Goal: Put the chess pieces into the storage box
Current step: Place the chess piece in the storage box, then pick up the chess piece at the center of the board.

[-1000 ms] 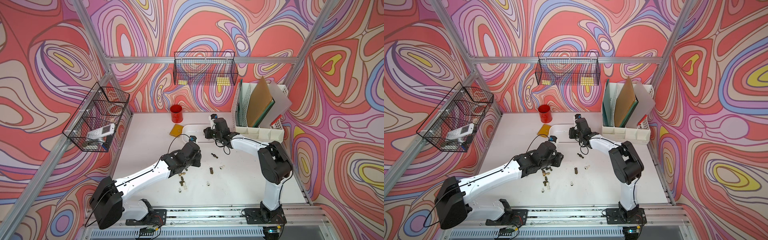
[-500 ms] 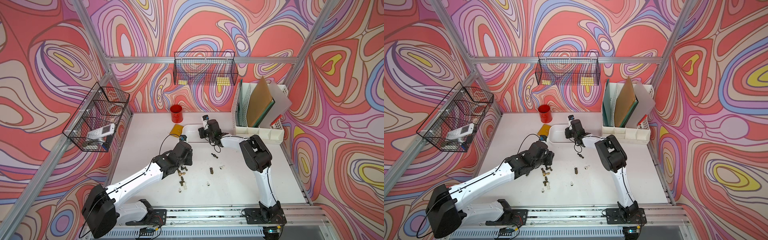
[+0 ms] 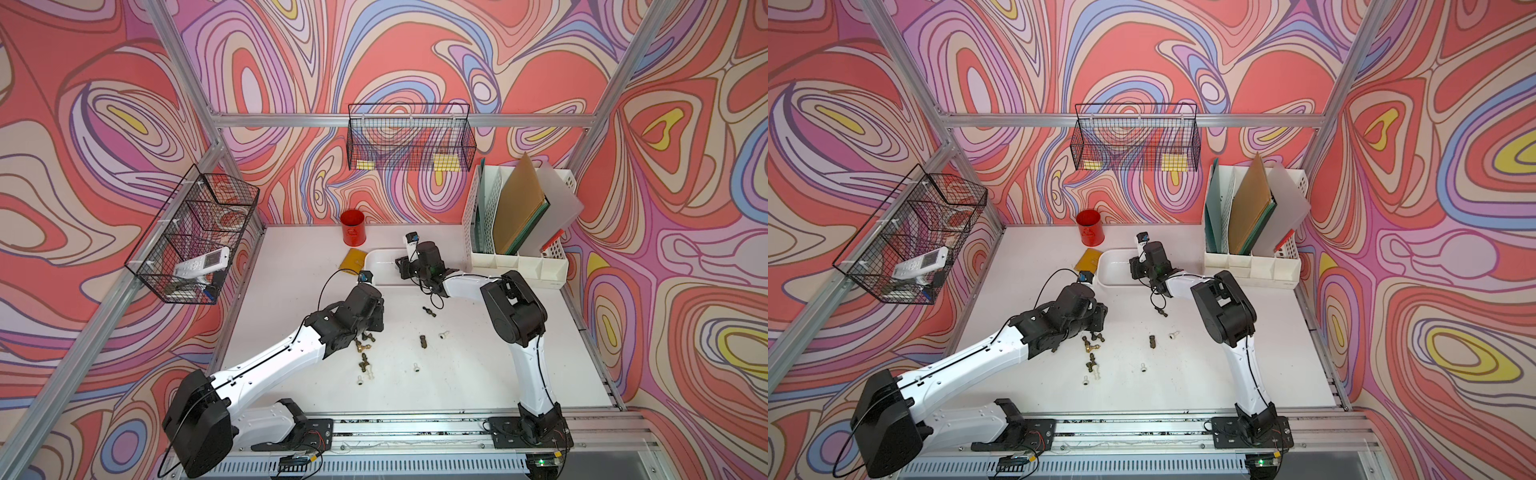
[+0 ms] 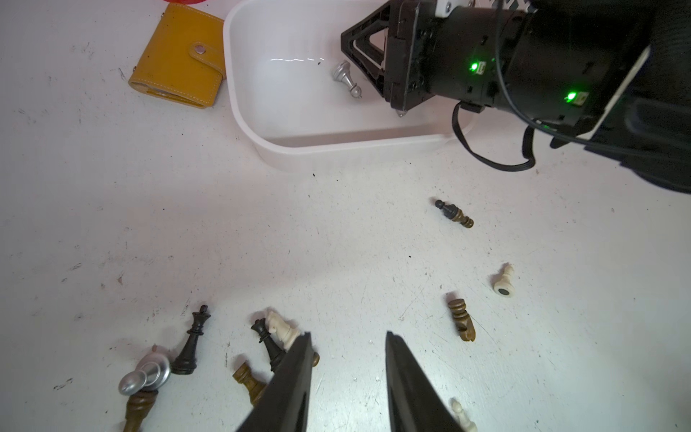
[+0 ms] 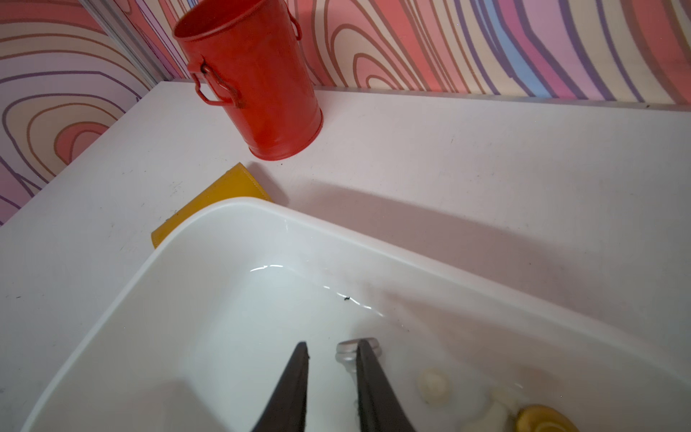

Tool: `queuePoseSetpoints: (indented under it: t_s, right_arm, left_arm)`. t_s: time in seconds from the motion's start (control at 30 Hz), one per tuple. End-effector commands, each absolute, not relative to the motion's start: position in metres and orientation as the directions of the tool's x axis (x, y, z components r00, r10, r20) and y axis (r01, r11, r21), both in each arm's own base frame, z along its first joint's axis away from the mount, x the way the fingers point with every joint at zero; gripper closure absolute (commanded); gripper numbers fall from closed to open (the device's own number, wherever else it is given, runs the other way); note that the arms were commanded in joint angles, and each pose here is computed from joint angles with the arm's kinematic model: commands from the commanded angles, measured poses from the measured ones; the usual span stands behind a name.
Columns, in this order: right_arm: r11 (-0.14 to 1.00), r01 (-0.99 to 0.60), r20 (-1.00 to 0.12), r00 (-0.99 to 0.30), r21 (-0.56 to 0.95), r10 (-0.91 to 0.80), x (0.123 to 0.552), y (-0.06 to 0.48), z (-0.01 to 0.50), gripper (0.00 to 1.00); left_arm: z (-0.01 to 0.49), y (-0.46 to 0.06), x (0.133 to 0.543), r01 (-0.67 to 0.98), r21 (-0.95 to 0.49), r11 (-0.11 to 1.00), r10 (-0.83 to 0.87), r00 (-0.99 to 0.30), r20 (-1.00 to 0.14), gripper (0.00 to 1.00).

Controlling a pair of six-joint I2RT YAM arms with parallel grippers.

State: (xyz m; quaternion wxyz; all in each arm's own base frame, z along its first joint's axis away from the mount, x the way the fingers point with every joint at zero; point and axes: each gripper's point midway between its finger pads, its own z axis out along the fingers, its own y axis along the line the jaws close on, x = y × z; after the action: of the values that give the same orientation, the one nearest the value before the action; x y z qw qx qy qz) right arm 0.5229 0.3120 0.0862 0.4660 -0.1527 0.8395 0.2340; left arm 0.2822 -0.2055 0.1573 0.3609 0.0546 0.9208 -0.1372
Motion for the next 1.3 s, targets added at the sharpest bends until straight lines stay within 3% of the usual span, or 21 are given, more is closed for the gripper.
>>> queuePoseSetpoints:
  t_s: [0.0, 0.17, 0.4, 0.77, 1.27]
  right_arm:
    - [0.813, -0.512, -0.895, -0.445, 0.276, 0.023, 0.522, 0.314, 0.149, 0.75]
    - [0.807, -0.506, -0.883, -0.467, 0.305, 0.041, 0.507, 0.309, 0.180, 0.75]
    - [0.906, -0.304, -0.830, -0.552, 0.296, 0.086, 0.472, 0.254, 0.192, 0.72]
    - [0.975, -0.123, -0.862, -0.497, 0.187, 0.103, 0.404, 0.164, 0.216, 0.72]
    - [0.987, -0.092, -0.884, -0.462, 0.128, 0.072, 0.387, 0.141, 0.226, 0.72]
  left_arm:
    - [0.156, -0.201, 0.278, 0.207, -0.209, 0.956, 0.013, -0.740, -0.673, 0.62]
    - [0.152, -0.215, 0.270, 0.277, -0.237, 0.931, 0.066, -0.768, -0.637, 0.60]
    - [0.133, -0.252, 0.261, 0.263, -0.367, 0.892, 0.032, -0.847, -0.531, 0.58]
    - [0.100, -0.327, 0.255, 0.310, -0.363, 0.878, 0.109, -0.871, -0.480, 0.53]
    - [0.051, -0.354, 0.248, 0.369, -0.243, 0.897, 0.256, -0.882, -0.395, 0.52]
